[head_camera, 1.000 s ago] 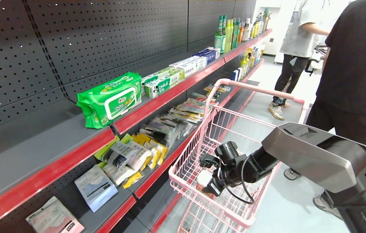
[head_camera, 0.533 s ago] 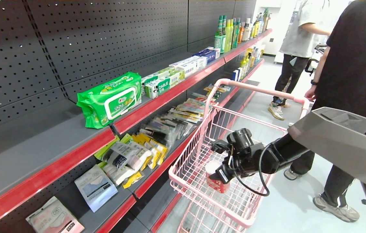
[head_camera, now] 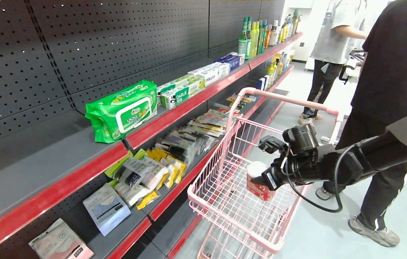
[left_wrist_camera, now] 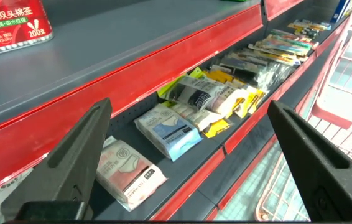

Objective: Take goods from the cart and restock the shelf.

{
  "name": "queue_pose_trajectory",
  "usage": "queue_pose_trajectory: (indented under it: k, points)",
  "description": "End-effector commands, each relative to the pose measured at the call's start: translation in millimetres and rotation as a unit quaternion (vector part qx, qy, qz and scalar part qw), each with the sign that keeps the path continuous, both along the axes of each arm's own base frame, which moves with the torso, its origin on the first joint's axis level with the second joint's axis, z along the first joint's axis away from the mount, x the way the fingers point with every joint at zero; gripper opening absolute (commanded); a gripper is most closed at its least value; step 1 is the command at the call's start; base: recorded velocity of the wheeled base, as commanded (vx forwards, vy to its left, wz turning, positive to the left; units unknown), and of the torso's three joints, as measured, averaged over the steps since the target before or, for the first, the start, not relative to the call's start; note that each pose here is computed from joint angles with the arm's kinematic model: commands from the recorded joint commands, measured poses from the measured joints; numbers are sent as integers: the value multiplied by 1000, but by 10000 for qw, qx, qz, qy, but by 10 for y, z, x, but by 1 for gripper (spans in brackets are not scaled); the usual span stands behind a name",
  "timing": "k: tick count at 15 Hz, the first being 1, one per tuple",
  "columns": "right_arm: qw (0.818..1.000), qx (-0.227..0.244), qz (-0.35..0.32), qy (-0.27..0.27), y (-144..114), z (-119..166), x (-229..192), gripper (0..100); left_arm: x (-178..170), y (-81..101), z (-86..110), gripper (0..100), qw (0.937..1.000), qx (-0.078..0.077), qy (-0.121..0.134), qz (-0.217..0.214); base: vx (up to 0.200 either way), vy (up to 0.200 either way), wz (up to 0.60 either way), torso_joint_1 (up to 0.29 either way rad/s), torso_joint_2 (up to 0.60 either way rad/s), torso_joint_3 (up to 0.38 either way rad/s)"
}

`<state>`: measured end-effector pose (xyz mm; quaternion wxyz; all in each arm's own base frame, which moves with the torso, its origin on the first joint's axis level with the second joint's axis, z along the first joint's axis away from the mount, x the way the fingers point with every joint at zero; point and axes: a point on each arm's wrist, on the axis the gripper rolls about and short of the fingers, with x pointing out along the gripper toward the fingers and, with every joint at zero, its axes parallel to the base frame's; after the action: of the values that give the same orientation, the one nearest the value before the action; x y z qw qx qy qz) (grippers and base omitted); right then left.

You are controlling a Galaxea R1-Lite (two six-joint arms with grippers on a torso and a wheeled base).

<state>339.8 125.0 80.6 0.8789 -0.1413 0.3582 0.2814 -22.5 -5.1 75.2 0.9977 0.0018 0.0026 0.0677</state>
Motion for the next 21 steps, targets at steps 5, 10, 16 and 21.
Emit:
queue_pose_trajectory:
  k: [5, 10, 16, 21]
  points:
    - [9849, 334, -515, -1618, -425, 1157, -737, 0, 1, 0, 0, 100, 10000, 1, 6, 5, 0, 0, 0, 0, 0, 0]
    - [9788, 310, -636, -1923, -596, 1262, -1268, 0, 1, 0, 0, 100, 10000, 1, 6, 5, 0, 0, 0, 0, 0, 0]
    - [9761, 428, -592, -2048, -656, 1297, -1462, 0, 1, 0, 0, 100, 10000, 8, 7, 5, 0, 0, 0, 0, 0, 0]
    - [9768, 453, -599, -2007, -685, 1284, -1445, 0, 1, 0, 0, 100, 10000, 1, 6, 5, 0, 0, 0, 179, -416, -245]
